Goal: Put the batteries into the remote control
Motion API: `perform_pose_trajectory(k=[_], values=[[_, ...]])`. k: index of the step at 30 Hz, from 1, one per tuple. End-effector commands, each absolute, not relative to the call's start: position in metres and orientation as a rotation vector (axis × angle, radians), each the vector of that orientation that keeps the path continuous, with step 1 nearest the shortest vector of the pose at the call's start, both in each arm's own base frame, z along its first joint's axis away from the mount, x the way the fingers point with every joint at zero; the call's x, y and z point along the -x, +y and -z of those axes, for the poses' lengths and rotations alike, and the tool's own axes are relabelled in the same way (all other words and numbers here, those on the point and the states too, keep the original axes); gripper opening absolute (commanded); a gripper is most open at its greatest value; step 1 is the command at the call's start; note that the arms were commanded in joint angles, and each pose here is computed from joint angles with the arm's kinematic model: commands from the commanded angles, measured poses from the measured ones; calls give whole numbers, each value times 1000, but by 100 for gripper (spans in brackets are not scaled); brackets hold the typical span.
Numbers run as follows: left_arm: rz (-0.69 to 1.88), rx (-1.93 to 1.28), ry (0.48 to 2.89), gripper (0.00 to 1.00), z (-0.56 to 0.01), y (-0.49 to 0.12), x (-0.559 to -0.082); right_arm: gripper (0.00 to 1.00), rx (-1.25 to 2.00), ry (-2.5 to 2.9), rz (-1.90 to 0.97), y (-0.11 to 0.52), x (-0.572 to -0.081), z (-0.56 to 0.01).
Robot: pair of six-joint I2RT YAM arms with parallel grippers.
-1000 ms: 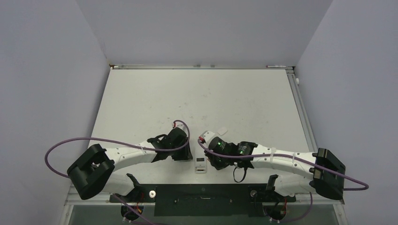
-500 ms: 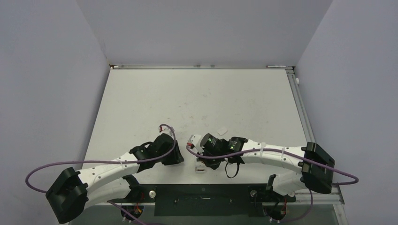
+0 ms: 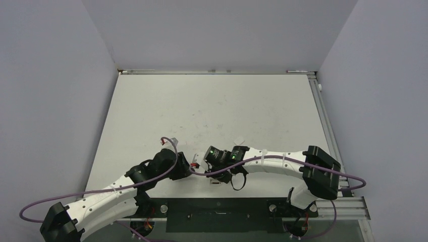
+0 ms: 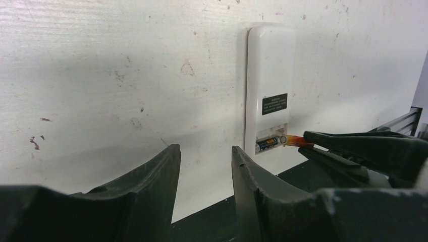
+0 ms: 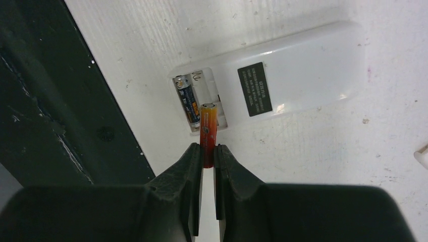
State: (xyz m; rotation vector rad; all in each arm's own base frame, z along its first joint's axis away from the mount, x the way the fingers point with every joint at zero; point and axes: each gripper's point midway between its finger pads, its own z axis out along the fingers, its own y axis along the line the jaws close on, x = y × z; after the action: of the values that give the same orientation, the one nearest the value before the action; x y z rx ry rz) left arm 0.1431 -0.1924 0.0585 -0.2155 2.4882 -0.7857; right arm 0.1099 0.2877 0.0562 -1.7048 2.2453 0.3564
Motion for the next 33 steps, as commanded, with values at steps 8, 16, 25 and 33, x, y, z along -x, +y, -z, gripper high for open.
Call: perform_pose_trajectory(k=[8,16,25,33], values=[[818,290,2465,39,-60,-188,-142,10,1855,2198,-330,296,-106,-50],[814,281,2475,40,-58,-190,-142,14,1882,2193,-316,299,-107,-45],[809,275,2480,40,-56,-190,-143,16,1914,2189,-312,302,-106,-41],[815,273,2482,40,-56,-191,-142,27,1888,2172,-317,309,-108,-47]])
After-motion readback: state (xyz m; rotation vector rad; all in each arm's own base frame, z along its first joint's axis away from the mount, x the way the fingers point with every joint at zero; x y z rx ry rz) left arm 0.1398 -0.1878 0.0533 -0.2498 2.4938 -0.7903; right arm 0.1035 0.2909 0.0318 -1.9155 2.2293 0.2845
